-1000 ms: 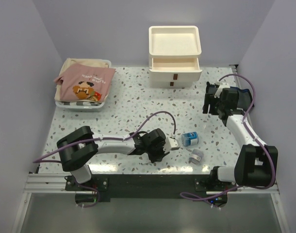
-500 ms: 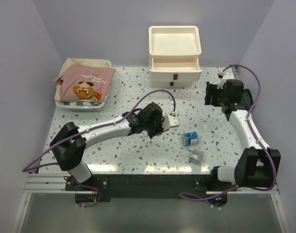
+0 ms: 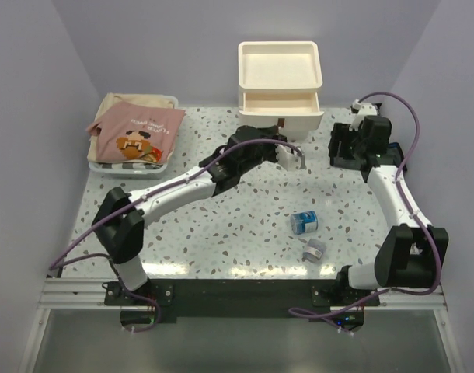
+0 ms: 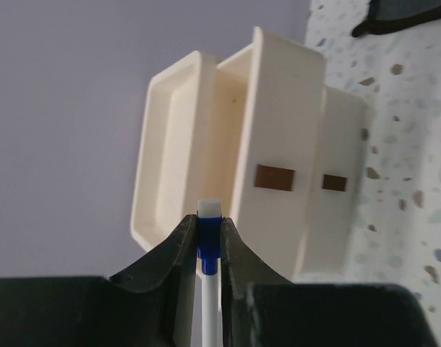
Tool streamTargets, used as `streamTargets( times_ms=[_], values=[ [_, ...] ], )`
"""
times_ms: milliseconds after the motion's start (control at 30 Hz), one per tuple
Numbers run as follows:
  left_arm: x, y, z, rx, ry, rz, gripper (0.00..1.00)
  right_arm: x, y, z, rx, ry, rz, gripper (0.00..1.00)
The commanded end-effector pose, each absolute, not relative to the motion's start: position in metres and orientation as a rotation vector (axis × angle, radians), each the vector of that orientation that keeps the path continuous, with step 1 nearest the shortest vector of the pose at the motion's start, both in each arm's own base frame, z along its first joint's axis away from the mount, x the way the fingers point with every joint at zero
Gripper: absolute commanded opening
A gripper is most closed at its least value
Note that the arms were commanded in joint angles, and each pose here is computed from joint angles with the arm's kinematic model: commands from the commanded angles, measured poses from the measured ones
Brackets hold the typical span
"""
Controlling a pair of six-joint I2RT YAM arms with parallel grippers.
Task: Sort the stationery into containers
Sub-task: Place the pen in the storage box.
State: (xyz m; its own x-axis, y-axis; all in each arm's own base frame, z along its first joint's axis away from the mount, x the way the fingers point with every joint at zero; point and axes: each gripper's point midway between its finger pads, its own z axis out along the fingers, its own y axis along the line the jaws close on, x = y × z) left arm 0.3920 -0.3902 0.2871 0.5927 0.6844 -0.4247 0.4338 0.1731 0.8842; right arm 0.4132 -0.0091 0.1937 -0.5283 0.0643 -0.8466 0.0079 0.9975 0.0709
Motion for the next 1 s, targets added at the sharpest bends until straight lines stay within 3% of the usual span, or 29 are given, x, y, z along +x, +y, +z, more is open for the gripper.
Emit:
streamTargets(
  times_ms=[0,367,967],
  values=[
    [0.446,-0.388,0.385,1.245,0.755,0.488,0.0,0.436,-0.007,0.224,0.067,2.044,0.109,0.72],
    [0.509,-0.412,0.376,1.264,0.621,0.557,0.0,0.431,-0.011,0.219,0.084,2.038,0.081,0.72],
    [0.52,-0.415,0.33,1.274,0.675,0.485,0.02,0.424,-0.021,0.212,0.086,2.049,0.034,0.73]
  ],
)
